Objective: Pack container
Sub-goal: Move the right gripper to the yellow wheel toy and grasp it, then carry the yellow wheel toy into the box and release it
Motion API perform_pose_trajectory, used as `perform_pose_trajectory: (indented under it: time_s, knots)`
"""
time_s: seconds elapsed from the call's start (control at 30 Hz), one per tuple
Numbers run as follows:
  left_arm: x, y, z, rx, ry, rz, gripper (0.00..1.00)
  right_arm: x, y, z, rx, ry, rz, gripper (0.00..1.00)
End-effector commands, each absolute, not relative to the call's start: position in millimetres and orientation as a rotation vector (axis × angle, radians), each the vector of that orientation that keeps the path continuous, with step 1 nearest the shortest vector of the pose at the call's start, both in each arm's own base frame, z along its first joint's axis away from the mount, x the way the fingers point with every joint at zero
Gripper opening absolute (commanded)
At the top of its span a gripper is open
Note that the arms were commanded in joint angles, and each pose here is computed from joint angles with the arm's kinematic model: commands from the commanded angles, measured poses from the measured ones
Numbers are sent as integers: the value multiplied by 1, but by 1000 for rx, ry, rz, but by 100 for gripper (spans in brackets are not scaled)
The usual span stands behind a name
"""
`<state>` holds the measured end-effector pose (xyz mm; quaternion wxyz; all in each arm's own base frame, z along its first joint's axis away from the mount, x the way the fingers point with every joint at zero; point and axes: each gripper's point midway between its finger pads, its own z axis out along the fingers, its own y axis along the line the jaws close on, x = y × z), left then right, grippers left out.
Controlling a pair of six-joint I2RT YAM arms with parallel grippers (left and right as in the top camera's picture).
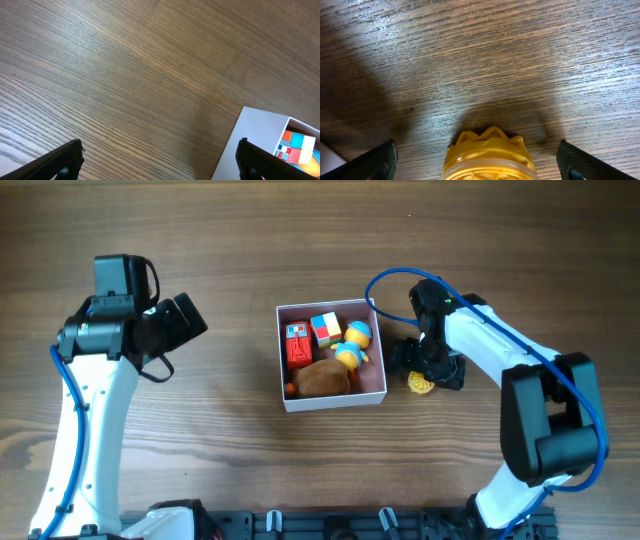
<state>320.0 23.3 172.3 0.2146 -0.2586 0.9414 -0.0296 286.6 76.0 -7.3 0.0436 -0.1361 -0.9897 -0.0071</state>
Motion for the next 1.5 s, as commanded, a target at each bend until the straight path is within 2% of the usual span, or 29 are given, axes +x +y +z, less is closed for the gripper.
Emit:
perform_pose_trajectory:
  time_s: [0.0,0.1,0.2,0.4,0.47,0.53,0.57,0.67,0.77,0.8,0.83,0.9,1.0,1.03,1.07,1.13,1.17,1.3,1.4,1.47]
  knots:
    - [319,26,168,-718,2621,-67,99,258,76,-29,-419,-2919,-9,99]
    - [319,26,168,-719,2620,-67,99,258,77,-29,-433,-2917,-13,94]
    - [319,26,168,-719,2620,-67,99,259,77,-30,-434,-2920,-15,78]
    - [319,26,168,-719,2620,-67,99,259,77,-30,-434,-2920,-15,65]
    - [319,26,168,-719,2620,-67,99,259,77,-30,-434,-2920,-15,58]
    - [320,26,168,-719,2620,-67,99,259,78,-30,-434,-2917,-25,56]
    - [320,26,168,-719,2620,-67,99,260,79,-30,-435,-2920,-30,50]
    - [319,26,168,-719,2620,-67,99,261,80,-30,-435,-2925,-37,43]
    - [319,26,168,-719,2620,-67,99,261,80,-30,-435,-2927,-37,27]
    - [319,26,168,-719,2620,-67,99,262,80,-30,-434,-2931,-38,11]
    - [320,26,168,-719,2620,-67,99,265,79,-29,-417,-2943,-33,4]
    - [319,26,168,-719,2620,-67,99,284,80,-14,-301,-3022,-49,4]
    - [319,26,168,-719,2620,-67,99,335,72,57,-235,-3216,51,4]
    - [320,26,168,-719,2620,-67,99,363,80,112,-126,-3367,-4,4]
    - [320,26,168,-719,2619,-67,99,376,90,148,-52,-3470,-51,4]
    - [320,26,169,-718,2616,-68,99,386,114,190,187,-3595,-126,4]
    - [321,26,169,-717,2613,-70,99,382,143,198,442,-3600,-212,4]
    - [321,26,169,-717,2613,-69,99,354,209,165,957,-3390,-269,4]
    - [320,26,169,-718,2617,-68,99,345,233,125,1030,-3280,-193,4]
    - [320,26,169,-718,2617,-68,99,343,233,98,950,-3230,-162,5]
